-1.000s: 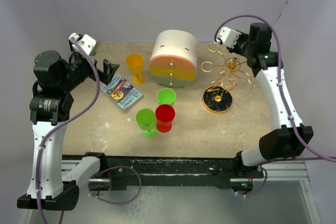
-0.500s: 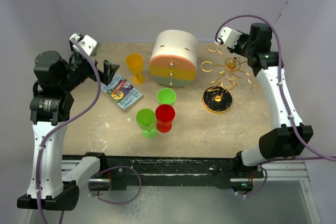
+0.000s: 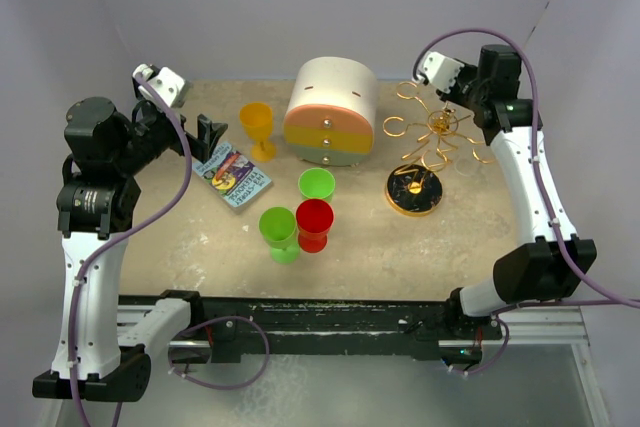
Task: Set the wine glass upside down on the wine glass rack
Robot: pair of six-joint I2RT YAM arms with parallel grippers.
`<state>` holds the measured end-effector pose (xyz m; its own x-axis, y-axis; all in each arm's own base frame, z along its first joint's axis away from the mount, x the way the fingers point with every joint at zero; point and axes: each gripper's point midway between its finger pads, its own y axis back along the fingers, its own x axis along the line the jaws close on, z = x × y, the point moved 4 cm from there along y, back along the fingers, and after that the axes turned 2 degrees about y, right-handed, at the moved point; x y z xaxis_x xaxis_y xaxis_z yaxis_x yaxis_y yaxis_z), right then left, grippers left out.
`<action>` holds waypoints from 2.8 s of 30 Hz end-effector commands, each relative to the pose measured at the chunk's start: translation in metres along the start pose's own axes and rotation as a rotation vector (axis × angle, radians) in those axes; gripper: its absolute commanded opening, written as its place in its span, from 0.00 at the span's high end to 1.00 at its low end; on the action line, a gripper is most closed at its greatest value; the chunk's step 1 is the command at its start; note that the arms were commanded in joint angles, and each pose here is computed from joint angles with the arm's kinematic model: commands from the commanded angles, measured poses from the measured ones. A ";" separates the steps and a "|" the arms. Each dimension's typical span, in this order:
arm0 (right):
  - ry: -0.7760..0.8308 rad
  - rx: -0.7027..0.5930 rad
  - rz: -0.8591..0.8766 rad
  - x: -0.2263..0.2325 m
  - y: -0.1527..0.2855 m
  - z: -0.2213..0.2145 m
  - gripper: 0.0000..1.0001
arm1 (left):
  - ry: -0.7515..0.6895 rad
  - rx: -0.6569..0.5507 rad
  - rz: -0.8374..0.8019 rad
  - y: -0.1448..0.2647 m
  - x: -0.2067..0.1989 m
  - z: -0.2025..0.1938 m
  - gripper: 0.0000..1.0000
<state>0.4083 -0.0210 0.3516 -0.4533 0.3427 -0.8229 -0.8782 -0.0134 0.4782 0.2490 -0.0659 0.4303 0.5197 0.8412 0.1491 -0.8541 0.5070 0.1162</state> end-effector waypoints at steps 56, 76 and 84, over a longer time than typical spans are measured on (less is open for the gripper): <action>-0.624 -0.302 -0.165 -0.039 0.126 0.032 0.24 | -0.127 0.421 -0.431 -0.057 -0.069 -0.131 0.07; -0.623 -0.318 -0.111 -0.020 0.124 0.032 0.16 | -0.248 0.625 -0.713 -0.063 -0.124 -0.193 0.34; -0.618 -0.302 -0.113 -0.018 0.120 0.029 0.17 | -0.261 0.670 -0.761 -0.063 -0.136 -0.202 0.49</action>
<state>0.3179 -0.0032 0.4289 -0.2658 0.8257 -0.4975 -0.9567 -0.1624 0.2416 0.2281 -0.1695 0.2028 0.9621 0.2724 -0.0118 -0.1613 0.6036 0.7808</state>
